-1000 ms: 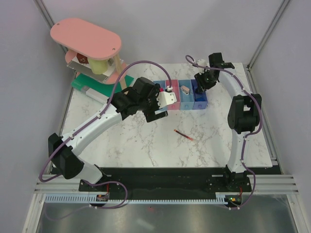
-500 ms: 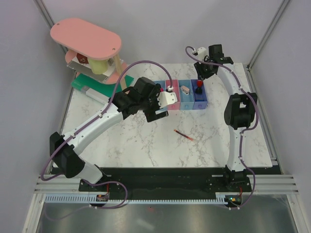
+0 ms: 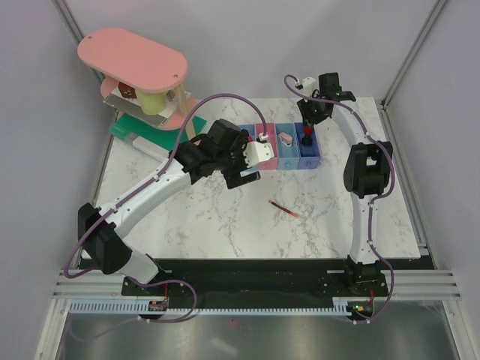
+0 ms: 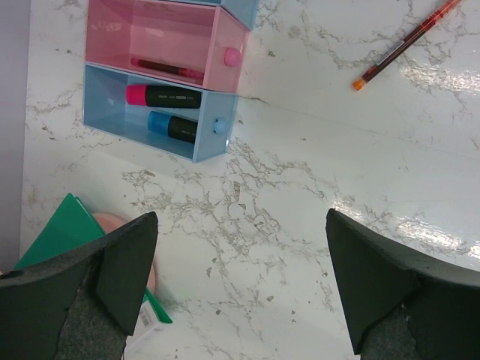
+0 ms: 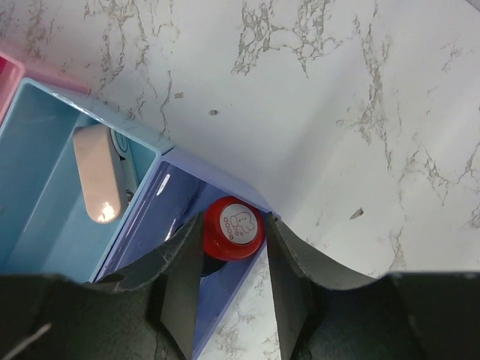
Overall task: Sort the stationery into containers
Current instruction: Pick up the pen from the center of the board.
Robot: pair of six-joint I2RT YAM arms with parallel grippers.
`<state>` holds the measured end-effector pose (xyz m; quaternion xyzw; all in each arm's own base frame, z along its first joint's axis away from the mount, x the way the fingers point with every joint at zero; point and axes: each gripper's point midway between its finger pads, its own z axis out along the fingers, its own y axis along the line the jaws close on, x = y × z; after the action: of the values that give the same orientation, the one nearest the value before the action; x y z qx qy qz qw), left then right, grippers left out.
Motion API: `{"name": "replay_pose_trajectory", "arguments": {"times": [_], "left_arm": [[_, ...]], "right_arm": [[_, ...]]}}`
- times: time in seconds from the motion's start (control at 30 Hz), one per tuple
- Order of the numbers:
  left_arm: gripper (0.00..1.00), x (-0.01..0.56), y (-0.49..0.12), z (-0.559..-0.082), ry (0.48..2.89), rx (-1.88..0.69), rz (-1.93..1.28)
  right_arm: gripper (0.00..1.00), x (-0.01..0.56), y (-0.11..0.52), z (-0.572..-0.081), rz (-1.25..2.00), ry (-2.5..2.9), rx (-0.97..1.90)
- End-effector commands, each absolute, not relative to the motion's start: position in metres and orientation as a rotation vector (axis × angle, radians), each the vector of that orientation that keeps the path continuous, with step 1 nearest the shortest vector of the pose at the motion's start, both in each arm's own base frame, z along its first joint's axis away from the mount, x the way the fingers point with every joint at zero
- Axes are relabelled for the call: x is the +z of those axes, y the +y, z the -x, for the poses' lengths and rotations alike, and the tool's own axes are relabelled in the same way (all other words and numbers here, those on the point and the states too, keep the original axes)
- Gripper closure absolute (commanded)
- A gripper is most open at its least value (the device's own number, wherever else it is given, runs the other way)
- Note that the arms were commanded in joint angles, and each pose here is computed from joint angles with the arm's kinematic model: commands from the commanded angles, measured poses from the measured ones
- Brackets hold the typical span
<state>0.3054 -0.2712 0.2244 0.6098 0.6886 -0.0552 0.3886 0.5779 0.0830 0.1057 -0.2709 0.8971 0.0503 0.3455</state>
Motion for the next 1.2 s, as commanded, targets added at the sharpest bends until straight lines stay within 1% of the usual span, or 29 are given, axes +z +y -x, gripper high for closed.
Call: {"name": "replay_pose_trajectory", "arguments": {"times": [0.0, 0.13, 0.23, 0.33, 0.43, 0.57, 0.73, 0.8, 0.87, 0.97, 1.0, 1.07, 1.1, 1.17], "left_arm": [[0.0, 0.238, -0.279, -0.31, 1.723, -0.161, -1.516], [0.0, 0.237, -0.278, -0.309, 1.723, -0.158, -1.52], [0.0, 0.237, -0.278, -0.309, 1.723, -0.16, -1.519], [0.0, 0.239, -0.279, -0.309, 1.72, -0.167, -1.515], [0.0, 0.239, -0.278, -0.309, 1.718, -0.158, -1.516], [0.0, 0.241, -0.277, -0.308, 1.712, -0.154, -1.515], [0.0, 0.242, -0.276, -0.308, 1.71, -0.154, -1.514], [0.0, 0.243, -0.275, -0.308, 1.709, -0.154, -1.51], [0.0, 0.244, -0.273, -0.307, 1.705, -0.145, -1.512], [0.0, 0.238, -0.267, -0.305, 1.717, -0.122, -1.522], [0.0, 0.236, -0.264, -0.304, 1.724, -0.11, -1.526], [0.0, 0.224, -0.259, -0.299, 1.75, -0.109, -1.542], [0.0, 0.219, -0.257, -0.296, 1.765, -0.113, -1.54], [0.0, 0.203, -0.252, -0.29, 1.808, -0.124, -1.549]], "right_arm": [[0.55, 0.095, 0.088, -0.576, 0.705, 2.338, 0.169], [0.56, 0.076, 0.087, -0.56, 0.724, 2.389, 0.18], [0.57, 0.074, 0.088, -0.556, 0.729, 2.392, 0.183], [0.58, 0.084, 0.089, -0.557, 0.719, 2.37, 0.193], [0.57, 0.104, 0.093, -0.56, 0.714, 2.332, 0.203], [0.56, 0.147, 0.096, -0.558, 0.712, 2.254, 0.196], [0.53, 0.195, 0.096, -0.539, 0.744, 2.178, 0.186], [0.51, 0.202, 0.096, -0.53, 0.767, 2.175, 0.183], [0.47, 0.212, 0.097, -0.512, 0.834, 2.167, 0.191], [0.42, 0.204, 0.1, -0.472, 1.014, 2.184, 0.21], [0.4, 0.183, 0.1, -0.454, 1.075, 2.229, 0.226], [0.33, 0.176, 0.098, -0.423, 1.213, 2.228, 0.227], [0.32, 0.154, 0.097, -0.401, 1.26, 2.28, 0.261], [0.28, 0.153, 0.098, -0.375, 1.329, 2.255, 0.274]]}}
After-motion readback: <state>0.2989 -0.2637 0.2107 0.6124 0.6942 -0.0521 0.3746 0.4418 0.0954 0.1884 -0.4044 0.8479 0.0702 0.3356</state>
